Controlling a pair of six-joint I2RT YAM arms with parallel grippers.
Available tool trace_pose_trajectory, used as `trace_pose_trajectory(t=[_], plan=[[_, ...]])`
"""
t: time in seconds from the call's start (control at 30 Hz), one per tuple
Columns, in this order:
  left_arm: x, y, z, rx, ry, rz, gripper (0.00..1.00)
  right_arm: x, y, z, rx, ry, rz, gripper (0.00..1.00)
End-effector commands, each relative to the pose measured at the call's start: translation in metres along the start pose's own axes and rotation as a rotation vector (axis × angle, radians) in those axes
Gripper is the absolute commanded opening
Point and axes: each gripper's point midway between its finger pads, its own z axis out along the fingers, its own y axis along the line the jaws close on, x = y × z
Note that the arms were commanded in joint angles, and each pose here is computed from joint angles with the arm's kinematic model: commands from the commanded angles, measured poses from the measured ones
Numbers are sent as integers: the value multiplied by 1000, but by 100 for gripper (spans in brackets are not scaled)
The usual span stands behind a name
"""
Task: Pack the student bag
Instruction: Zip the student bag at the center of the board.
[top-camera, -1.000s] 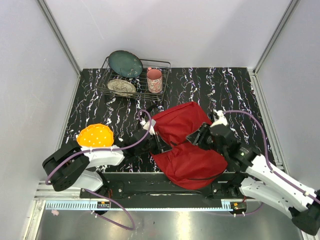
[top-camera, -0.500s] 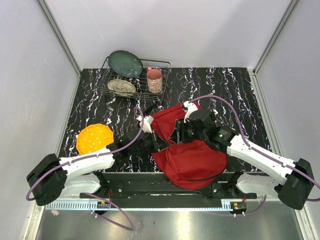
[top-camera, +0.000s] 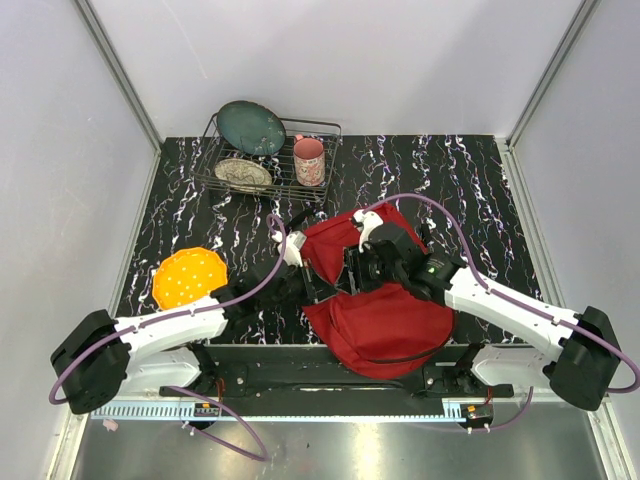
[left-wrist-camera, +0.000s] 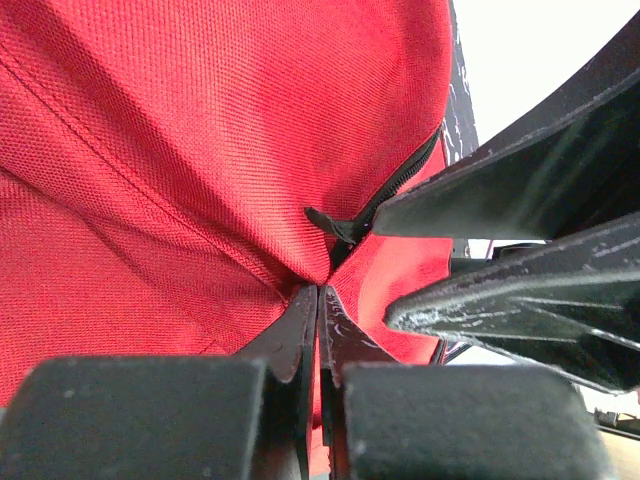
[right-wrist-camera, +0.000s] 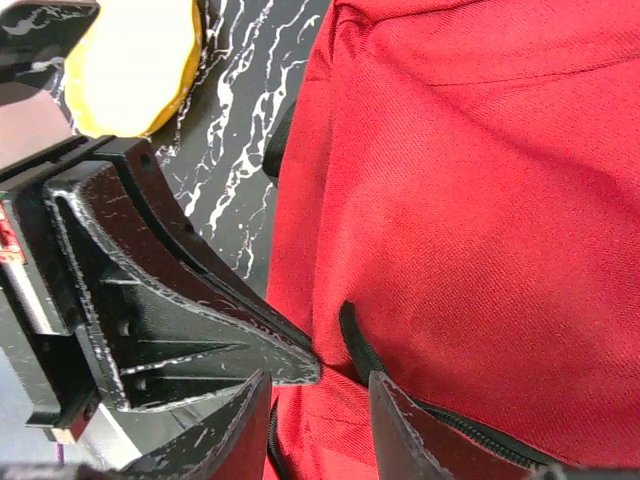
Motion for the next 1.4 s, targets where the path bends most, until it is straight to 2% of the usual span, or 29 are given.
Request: trace_pose_trajectory(t=[0.0,0.33,0.53,0.57,0.67,0.77,1.03,1.37], plan=[[-35,-34,-5,82,-112,36,0,-14,-4,4,37,-55,-38,48],[-35,-39,-5,98,-103,40,0,-10,-17,23,90,-34,-45,45],[-35,-40,-5,104,-103,38,0,-7,-25,29,122,-33,-42,26],[-36,-41,-5,104,-105,38,0,-5,-26,30,124,-30,-42,17],[-36,-40,-6,100,-106,39,0,-8,-35,29,175,-50,-31,0],[-37,-38,-7,87,-112,40,0,-9,-48,21,241,-85,-9,0],[-35,-22,-10,22,-115,23,0,-22,-76,-24,382,-299,114,0],[-32,-3,-20,-19,-129,-3,0,-25,-113,-59,555,-476,262,0]])
